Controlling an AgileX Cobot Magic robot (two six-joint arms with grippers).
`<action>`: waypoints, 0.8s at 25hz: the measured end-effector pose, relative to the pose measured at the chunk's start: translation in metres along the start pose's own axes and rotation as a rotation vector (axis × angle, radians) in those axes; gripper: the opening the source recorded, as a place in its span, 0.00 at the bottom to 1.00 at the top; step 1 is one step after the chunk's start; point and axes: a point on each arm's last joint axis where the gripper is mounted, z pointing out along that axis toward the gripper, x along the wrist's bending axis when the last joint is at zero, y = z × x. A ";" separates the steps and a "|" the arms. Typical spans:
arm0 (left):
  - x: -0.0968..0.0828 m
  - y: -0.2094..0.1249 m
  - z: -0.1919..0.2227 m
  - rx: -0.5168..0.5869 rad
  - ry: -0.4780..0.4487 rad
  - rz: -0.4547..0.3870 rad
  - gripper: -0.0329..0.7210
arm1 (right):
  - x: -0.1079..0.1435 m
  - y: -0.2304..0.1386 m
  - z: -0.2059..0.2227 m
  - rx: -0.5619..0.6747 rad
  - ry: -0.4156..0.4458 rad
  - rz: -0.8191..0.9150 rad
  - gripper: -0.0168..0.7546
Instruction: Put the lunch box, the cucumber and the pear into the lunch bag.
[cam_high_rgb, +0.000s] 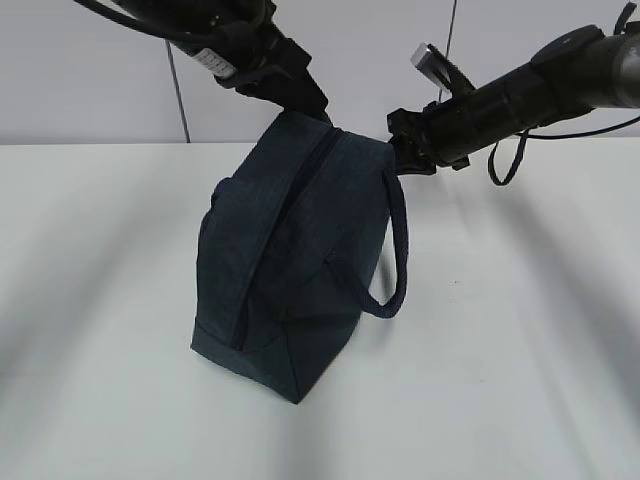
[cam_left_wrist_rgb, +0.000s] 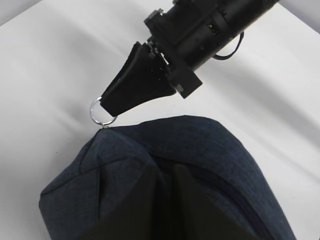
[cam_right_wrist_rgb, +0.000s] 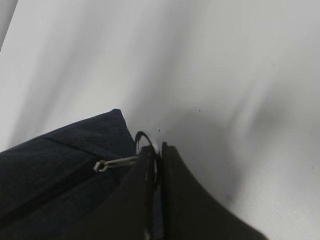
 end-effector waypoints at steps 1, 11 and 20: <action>0.000 0.000 0.000 -0.001 0.000 0.000 0.06 | 0.000 0.000 0.000 0.000 0.000 0.002 0.03; 0.000 0.000 0.000 -0.001 -0.004 0.000 0.06 | 0.000 0.001 0.000 -0.008 0.003 -0.001 0.06; -0.013 0.002 -0.013 0.006 -0.058 0.003 0.06 | -0.011 0.003 0.003 -0.068 -0.040 -0.023 0.70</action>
